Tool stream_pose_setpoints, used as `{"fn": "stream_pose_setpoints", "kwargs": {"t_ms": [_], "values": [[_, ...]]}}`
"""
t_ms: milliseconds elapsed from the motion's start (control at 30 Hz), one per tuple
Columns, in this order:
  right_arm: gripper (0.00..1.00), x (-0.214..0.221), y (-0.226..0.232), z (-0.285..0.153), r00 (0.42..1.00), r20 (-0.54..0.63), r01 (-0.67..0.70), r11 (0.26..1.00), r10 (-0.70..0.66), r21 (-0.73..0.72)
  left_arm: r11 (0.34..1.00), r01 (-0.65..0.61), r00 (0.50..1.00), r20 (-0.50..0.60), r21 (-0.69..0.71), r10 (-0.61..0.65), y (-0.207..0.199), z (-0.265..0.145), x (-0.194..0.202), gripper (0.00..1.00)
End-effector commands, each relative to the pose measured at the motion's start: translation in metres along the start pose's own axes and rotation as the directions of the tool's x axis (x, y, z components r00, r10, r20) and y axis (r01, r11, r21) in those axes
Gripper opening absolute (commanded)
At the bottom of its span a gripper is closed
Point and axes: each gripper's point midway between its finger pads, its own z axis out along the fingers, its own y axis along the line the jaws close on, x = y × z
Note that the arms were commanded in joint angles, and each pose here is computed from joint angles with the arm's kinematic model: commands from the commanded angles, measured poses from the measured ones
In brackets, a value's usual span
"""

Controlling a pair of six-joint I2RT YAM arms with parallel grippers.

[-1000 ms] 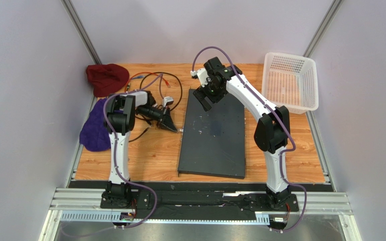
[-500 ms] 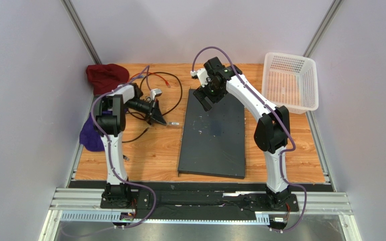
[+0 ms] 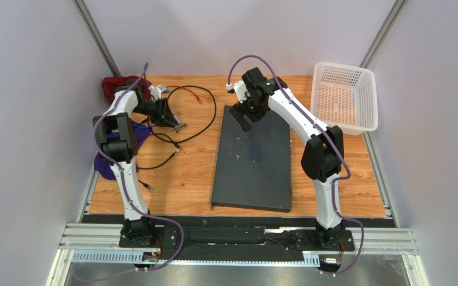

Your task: Pull the plug from the switch port

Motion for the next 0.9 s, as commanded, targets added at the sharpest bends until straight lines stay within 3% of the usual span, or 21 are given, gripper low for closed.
{"fn": "stream_pose_setpoints", "kwargs": {"t_ms": [0,100,300,433,567,867], "values": [[0.88,-0.012,-0.005,-0.007,0.999,0.036,0.026,0.999,-0.027,0.028,0.991,-0.016,0.998,0.053,-0.135,0.024,-0.001,-0.011,-0.016,0.43],[0.88,-0.008,-0.005,-0.005,0.999,0.025,0.027,0.999,-0.028,0.03,0.986,-0.051,0.993,0.097,-0.159,0.066,-0.014,-0.024,-0.021,0.44],[0.88,0.004,-0.001,0.0,1.0,-0.01,0.023,0.999,-0.023,0.029,0.975,-0.216,0.964,0.169,0.058,0.204,-0.082,-0.016,-0.009,0.45],[0.88,0.018,0.01,0.005,0.999,-0.047,0.028,0.999,-0.028,0.014,0.965,-0.178,0.978,0.14,0.192,0.152,-0.106,0.011,0.022,0.45],[0.88,0.032,0.017,0.009,0.996,-0.084,0.024,1.0,-0.024,0.004,0.963,-0.16,0.986,0.081,0.219,0.146,-0.104,0.044,0.061,0.45],[0.88,0.062,0.034,0.017,0.986,-0.164,-0.002,1.0,-0.002,-0.027,0.969,-0.094,0.995,-0.01,0.229,0.099,-0.092,0.08,0.084,0.45]]}}
